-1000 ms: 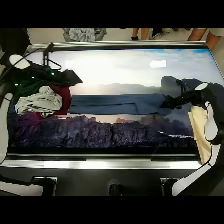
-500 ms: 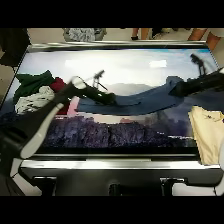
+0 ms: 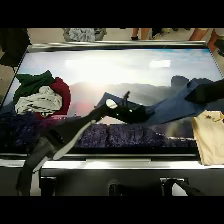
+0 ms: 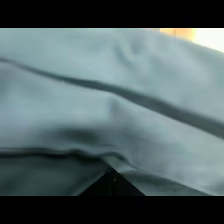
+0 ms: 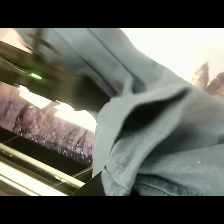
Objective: Fold the shirts.
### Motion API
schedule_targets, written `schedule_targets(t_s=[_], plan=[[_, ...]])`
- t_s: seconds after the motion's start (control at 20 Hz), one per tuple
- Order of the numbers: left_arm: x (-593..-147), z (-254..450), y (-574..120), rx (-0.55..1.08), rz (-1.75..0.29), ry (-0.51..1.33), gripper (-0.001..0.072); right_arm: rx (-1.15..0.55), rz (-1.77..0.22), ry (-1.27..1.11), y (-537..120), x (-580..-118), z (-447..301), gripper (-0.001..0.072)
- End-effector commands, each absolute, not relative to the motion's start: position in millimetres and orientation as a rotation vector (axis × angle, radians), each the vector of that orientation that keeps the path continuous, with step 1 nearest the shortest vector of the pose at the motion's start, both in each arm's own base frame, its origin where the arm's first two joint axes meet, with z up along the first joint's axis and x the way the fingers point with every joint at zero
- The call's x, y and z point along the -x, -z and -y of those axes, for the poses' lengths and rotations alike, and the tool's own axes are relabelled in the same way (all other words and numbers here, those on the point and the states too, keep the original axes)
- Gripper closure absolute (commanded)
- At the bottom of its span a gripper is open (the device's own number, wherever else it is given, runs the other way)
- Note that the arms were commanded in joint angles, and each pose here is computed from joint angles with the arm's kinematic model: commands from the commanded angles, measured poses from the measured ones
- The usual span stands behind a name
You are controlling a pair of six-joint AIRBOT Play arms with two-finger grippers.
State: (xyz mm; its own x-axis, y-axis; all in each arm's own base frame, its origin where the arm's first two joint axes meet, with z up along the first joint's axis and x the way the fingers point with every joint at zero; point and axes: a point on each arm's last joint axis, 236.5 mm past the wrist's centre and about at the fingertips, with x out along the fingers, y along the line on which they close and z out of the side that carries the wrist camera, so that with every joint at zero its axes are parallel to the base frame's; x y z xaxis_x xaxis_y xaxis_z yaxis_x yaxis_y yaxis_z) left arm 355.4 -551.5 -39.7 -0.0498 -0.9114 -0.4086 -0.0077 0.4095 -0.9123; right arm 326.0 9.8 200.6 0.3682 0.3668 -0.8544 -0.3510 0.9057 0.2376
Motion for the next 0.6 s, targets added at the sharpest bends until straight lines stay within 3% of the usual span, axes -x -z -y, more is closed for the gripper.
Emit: schedule_targets(t_s=[0.0, 0.15, 0.3, 0.45, 0.55], plan=[[-341.9, 570.5, 44.2, 0.906, -1.431, 0.956, 0.0681, -0.001, -1.069, -0.422, -209.0, -324.7, -5.9, 0.0674], [-388.9, 515.7, 20.1, 0.722, -1.319, 0.934, 0.0683, -0.066, -1.003, -0.49, -204.8, -359.6, -22.1, 0.0675], [-460.1, 406.1, -39.4, 0.504, -1.142, 0.798, 0.0682, -0.079, -1.002, -0.611, -178.4, -397.3, -69.7, 0.0674], [-509.0, 291.7, -130.1, 0.455, -0.928, 0.659, 0.0681, -0.149, -1.003, -0.754, -137.8, -437.2, -145.4, 0.0674], [-518.0, 233.6, -188.6, 0.479, -0.803, 0.597, 0.068, -0.214, -1.029, -0.807, -97.4, -459.4, -192.1, 0.0674]])
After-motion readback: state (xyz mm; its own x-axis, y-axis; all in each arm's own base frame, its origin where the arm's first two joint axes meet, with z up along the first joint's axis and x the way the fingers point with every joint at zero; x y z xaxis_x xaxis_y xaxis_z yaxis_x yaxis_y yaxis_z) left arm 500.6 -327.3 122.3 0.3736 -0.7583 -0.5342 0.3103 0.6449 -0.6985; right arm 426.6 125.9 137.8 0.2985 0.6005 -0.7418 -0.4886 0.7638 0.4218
